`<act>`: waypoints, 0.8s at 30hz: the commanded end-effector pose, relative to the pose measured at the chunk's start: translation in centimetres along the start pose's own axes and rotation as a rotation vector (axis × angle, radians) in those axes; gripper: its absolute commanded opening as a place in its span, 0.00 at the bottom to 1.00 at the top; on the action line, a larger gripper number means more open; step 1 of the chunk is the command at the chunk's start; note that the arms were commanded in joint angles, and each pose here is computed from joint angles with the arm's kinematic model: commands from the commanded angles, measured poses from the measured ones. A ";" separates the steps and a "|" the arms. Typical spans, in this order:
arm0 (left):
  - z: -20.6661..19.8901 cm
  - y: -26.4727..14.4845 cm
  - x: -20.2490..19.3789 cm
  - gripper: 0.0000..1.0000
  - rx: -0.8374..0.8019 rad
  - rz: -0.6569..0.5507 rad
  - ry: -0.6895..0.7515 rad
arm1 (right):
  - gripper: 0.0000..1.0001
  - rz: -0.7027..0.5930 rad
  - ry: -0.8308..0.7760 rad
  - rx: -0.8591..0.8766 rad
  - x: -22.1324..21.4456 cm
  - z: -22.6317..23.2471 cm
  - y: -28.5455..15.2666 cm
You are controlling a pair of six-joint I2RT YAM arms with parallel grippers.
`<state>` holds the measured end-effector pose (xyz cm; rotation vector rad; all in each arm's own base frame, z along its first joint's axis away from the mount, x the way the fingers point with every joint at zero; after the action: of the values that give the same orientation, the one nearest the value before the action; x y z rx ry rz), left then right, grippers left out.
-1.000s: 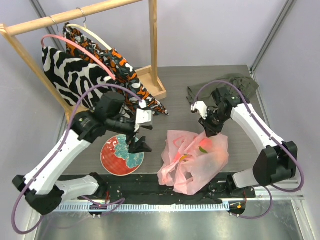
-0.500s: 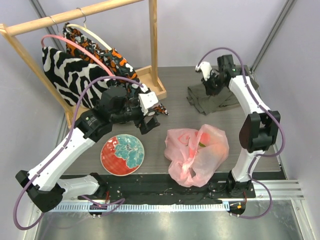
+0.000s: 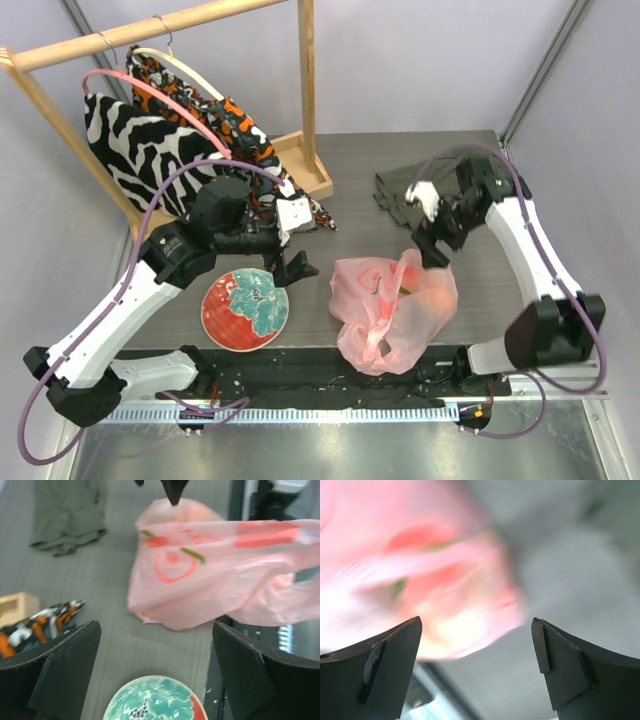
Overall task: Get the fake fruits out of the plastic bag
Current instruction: Move the plastic bag to the center of the board.
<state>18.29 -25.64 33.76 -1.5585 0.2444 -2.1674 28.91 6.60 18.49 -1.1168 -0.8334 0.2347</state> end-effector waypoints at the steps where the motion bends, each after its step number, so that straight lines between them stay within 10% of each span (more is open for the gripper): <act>1: -3.5 0.1 3.8 1.00 -0.149 -0.142 -0.016 | 1.00 0.082 -0.057 0.123 -5.3 4.6 0.9; 8: -4.4 -0.7 11.6 1.00 -0.335 -0.250 -0.326 | 1.00 0.075 -0.045 0.127 -7.8 5.6 3.3; 16: -9.5 4.8 6.8 1.00 -0.427 -0.111 -0.509 | 0.94 -0.040 -0.045 0.007 -6.0 4.2 6.9; 24: -9.1 12.3 -2.6 1.00 -0.331 0.210 -0.526 | 0.25 0.030 -0.019 -0.169 -4.9 -0.3 9.4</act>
<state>11.09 -35.88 27.47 -2.2744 0.5677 -1.5718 24.01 9.55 8.65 -1.1272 -0.8500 0.2670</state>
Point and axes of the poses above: each gripper's point midway between its finger pads, its own y axis out along the fingers, its own z axis along the line the jaws close on, x = y × z, the point moved 1 cm from there along -y, back along the fingers, and after that the axes turned 15 degrees about y, right-handed, at the moved point
